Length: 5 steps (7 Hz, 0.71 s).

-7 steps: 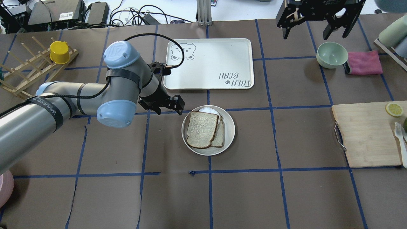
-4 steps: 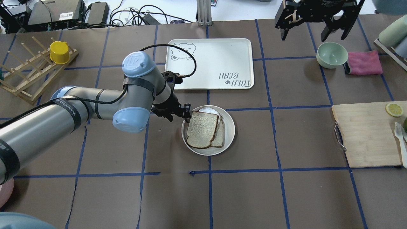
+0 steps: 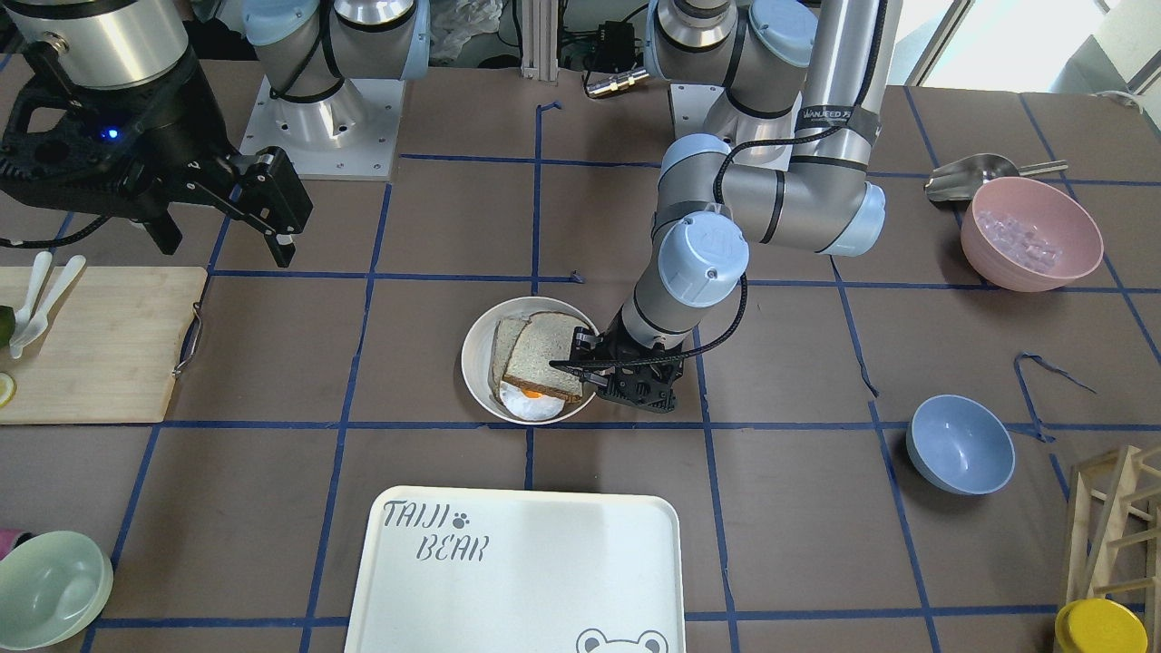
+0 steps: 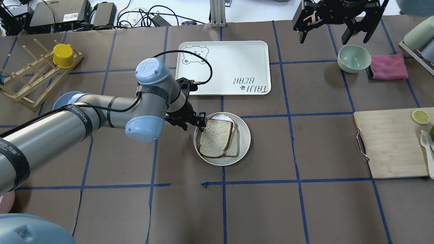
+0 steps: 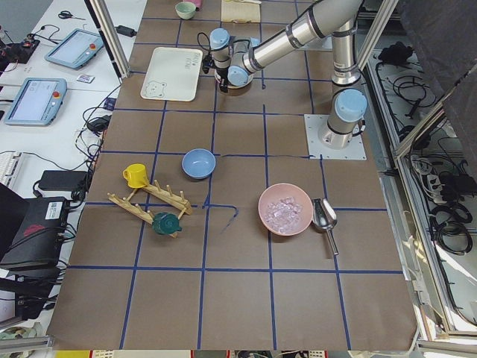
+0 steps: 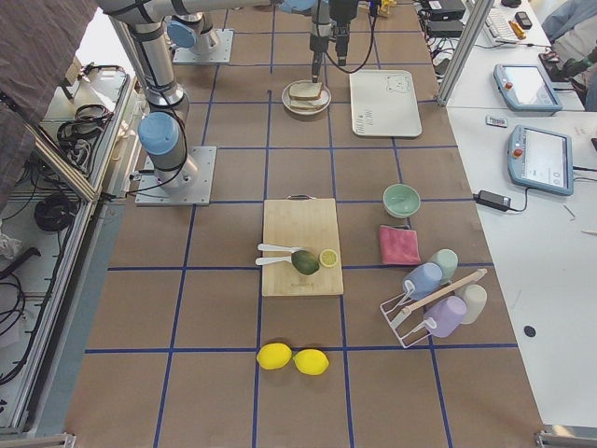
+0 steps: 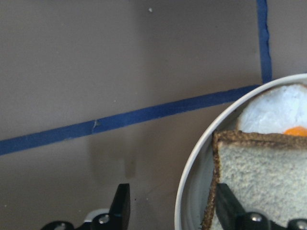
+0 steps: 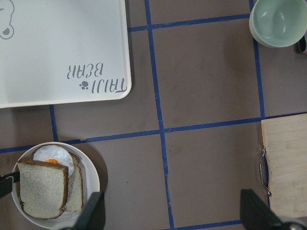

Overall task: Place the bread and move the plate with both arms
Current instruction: 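Grip the plate rim with the left gripper and lift it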

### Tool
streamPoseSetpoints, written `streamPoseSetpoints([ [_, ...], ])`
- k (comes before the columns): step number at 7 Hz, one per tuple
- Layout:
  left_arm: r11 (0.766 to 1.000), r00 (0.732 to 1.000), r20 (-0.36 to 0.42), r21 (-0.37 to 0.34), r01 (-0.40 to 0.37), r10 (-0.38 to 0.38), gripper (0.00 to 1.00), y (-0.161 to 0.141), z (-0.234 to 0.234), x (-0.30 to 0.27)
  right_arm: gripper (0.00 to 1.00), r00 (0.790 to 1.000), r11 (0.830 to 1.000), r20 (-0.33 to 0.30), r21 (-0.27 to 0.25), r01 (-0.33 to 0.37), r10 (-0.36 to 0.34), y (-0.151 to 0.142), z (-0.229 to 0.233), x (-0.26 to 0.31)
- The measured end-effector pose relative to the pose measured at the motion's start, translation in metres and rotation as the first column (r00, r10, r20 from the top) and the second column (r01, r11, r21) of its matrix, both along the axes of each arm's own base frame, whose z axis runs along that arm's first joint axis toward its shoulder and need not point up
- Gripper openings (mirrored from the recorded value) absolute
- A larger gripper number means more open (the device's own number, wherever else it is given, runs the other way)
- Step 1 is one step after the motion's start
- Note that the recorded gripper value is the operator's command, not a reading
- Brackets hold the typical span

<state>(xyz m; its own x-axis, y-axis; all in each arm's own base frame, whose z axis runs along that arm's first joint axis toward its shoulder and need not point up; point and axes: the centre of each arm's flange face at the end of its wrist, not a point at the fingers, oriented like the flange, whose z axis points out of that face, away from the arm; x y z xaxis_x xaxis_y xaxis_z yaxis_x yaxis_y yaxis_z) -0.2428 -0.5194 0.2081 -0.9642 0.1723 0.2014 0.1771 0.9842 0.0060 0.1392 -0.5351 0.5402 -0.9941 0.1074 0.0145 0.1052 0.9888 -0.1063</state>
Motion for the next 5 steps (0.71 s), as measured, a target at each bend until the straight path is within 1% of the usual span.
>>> streamPoseSetpoints([
  [1,1.000,1.000,0.002,-0.009,0.002,-0.002,0.57,-0.0061,0.0044,0.0003,1.00,1.000,1.000,-0.001,0.003,0.000,0.000,0.0000,-0.0007,-0.0001],
  [5,1.000,1.000,0.013,0.009,-0.003,0.003,0.57,-0.0100,-0.0031,0.0073,1.00,1.000,1.000,-0.002,0.015,0.001,-0.001,-0.0003,-0.0041,-0.0002],
])
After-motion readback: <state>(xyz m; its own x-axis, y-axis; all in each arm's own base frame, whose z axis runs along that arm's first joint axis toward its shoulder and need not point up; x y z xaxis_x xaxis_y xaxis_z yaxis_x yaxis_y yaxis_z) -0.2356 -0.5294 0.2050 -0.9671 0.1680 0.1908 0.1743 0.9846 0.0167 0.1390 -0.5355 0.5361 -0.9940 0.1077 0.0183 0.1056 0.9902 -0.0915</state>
